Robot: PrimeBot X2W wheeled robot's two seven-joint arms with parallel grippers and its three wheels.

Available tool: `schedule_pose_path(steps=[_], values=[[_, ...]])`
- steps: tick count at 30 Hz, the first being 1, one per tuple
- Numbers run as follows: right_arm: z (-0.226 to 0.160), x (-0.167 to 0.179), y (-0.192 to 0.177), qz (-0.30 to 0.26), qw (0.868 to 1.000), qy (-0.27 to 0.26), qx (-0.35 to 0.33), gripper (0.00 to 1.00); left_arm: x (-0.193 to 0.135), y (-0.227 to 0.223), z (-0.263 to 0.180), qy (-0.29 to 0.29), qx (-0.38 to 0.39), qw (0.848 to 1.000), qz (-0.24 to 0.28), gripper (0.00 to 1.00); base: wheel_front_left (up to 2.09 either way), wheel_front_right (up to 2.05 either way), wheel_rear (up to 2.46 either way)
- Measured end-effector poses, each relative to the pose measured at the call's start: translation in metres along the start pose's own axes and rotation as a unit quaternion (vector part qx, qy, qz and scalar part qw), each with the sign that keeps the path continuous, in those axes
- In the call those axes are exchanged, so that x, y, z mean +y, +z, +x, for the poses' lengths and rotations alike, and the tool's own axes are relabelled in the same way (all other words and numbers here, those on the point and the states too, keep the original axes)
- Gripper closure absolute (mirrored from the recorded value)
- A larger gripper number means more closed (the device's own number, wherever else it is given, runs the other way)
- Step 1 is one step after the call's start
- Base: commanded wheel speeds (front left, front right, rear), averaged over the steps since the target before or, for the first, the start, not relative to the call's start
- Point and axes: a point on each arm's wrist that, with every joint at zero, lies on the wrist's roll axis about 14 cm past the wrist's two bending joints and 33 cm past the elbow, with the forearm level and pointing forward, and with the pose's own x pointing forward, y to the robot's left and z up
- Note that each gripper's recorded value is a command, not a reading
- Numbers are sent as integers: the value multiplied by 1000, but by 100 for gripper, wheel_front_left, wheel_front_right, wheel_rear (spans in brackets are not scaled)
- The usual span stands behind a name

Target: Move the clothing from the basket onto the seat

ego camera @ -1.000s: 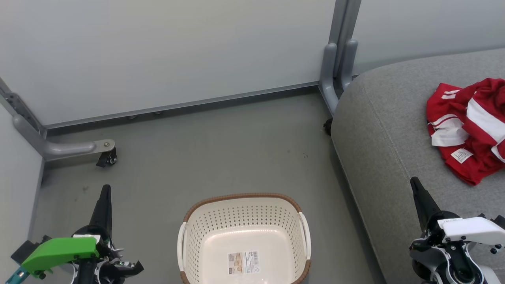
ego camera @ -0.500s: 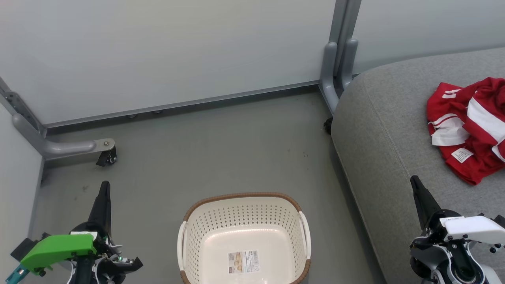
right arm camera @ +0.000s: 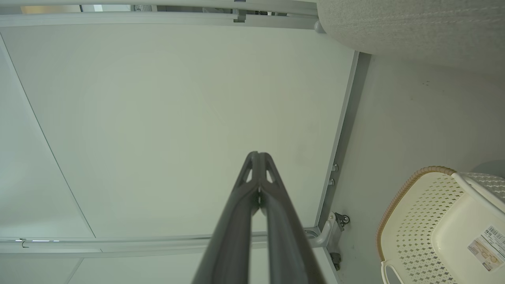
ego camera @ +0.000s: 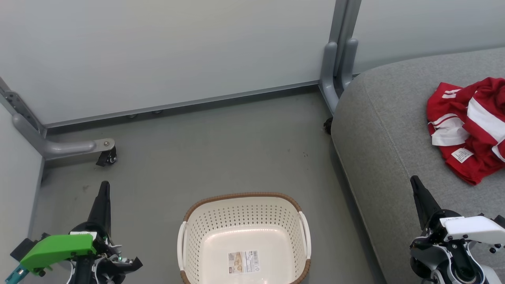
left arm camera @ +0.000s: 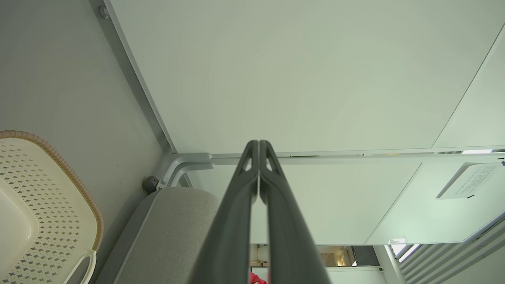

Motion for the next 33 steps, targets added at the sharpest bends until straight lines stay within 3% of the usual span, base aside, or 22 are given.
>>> schedule_pose_path(steps=[33], values=[[0, 0, 0, 0, 1000, 0, 0, 100, 0, -1, 0, 0, 1, 1000, 0, 100, 0, 0, 0]])
